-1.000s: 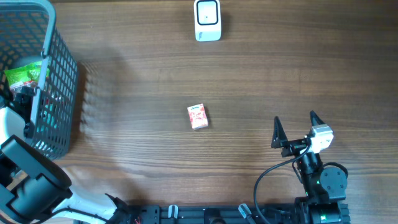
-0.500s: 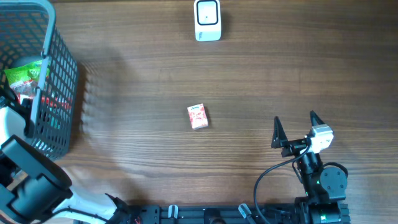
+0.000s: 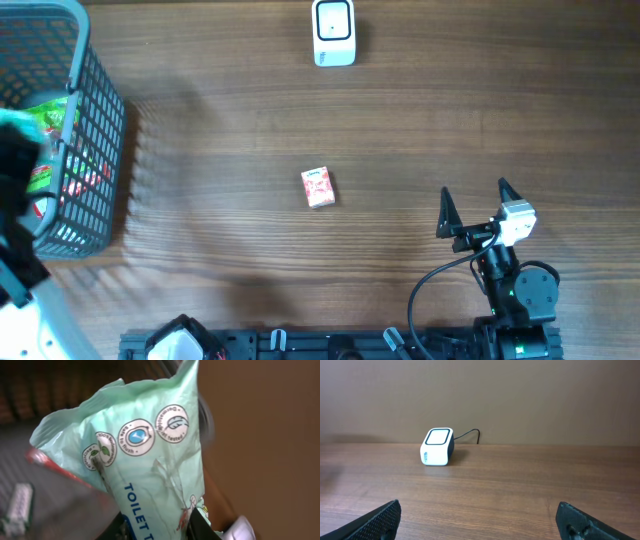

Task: Scan the item barcode
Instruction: 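Carry the toilet tissue pack out and drop it beside the Kleenex pack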

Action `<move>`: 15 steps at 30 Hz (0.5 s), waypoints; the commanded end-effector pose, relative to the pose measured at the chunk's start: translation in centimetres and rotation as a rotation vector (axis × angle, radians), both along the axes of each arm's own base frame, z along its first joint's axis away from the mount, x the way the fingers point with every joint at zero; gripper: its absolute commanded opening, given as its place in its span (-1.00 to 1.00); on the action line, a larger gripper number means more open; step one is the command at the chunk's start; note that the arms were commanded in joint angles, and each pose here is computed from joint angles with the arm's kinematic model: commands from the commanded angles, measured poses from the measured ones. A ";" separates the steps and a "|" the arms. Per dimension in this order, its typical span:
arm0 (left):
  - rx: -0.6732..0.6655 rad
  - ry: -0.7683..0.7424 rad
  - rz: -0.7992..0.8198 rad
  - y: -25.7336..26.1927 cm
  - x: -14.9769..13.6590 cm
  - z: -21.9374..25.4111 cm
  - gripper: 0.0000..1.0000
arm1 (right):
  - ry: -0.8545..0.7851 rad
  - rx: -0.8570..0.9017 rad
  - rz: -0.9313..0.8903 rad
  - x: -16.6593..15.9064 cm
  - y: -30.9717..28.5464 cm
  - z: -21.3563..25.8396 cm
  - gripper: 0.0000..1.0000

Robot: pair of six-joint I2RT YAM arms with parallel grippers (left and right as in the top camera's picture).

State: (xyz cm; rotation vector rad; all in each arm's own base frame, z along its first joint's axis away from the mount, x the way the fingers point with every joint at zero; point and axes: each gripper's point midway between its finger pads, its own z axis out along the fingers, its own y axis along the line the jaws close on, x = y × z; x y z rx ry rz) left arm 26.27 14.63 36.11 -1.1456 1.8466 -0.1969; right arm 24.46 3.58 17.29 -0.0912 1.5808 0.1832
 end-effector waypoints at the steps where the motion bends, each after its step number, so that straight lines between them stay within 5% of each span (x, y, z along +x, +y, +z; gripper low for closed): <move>1: -0.127 0.084 -0.237 -6.5 1.4 -2.7 -0.62 | -0.005 -0.005 -0.014 0.0 -0.3 0.1 0.99; 15: -0.151 0.625 -0.731 -22.1 2.5 -19.4 -0.63 | -0.005 -0.005 -0.014 0.0 -0.3 0.1 0.99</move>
